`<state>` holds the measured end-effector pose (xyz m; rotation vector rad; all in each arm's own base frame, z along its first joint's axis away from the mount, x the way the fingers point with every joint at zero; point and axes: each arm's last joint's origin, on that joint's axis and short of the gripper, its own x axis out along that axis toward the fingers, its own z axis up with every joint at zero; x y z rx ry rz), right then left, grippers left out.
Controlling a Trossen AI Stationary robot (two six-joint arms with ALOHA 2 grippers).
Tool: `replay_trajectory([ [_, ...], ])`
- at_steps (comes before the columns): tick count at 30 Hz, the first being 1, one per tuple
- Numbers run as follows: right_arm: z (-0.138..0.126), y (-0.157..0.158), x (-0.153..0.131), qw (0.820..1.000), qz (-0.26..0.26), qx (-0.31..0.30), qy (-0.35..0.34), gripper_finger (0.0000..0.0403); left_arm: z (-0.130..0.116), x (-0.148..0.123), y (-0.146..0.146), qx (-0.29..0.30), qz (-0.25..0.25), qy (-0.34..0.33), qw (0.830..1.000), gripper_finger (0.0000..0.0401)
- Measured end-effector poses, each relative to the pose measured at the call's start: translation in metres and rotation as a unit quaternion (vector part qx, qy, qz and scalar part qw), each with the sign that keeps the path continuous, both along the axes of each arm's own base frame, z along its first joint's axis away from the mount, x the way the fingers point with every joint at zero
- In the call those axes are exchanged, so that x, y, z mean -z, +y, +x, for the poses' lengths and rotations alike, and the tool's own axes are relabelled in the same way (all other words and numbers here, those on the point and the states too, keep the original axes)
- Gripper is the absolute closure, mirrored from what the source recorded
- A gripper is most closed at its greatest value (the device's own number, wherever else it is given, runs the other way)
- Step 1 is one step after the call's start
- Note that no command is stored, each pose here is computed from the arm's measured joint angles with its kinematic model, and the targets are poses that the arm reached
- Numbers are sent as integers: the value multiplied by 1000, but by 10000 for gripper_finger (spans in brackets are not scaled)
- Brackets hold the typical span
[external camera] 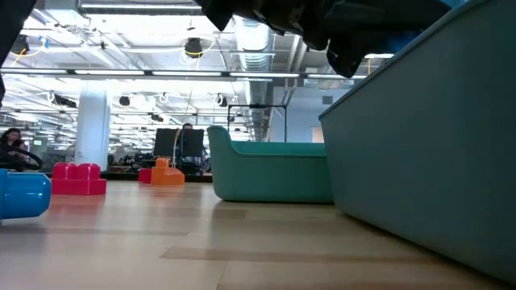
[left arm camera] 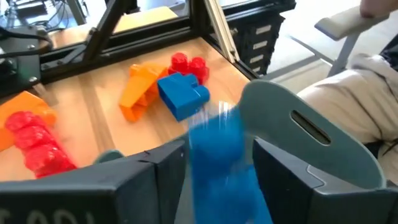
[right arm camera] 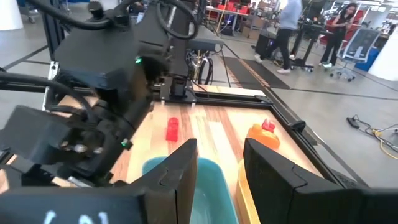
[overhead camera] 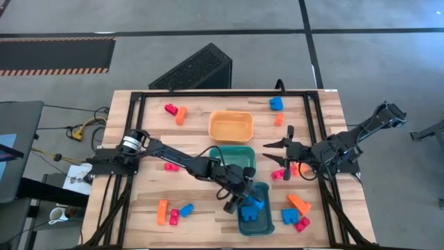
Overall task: Sort & place blocks by color
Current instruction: Put the blue game piece into the blue bin, then put the red game piece into the green bin
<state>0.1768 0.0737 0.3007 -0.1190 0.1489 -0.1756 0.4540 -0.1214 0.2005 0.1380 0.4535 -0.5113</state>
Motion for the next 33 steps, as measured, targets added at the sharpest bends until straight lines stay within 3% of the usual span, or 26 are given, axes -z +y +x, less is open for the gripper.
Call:
replay_trajectory([
  [5, 0, 0, 0, 1000, 0, 0, -1, 249, 0, -1, -3, -11, 6, -9, 1000, 190],
  [9, 0, 0, 0, 1000, 0, 0, -1, 249, -1, -4, -1, -47, 39, -13, 998, 158],
  [16, 0, 0, 1, 1000, -2, 0, 4, 249, -28, -43, 20, -133, 106, 38, 985, 155],
  [19, 0, 0, 2, 1000, 4, 1, 7, 249, -40, -58, 25, -163, 109, 2, 981, 174],
  [24, -1, 2, 3, 1000, 10, -6, 9, 249, -69, -52, 33, -172, 96, -47, 979, 204],
  [33, -1, 2, 2, 1000, 12, -8, 7, 249, -150, -53, 69, -221, 16, -199, 955, 227],
])
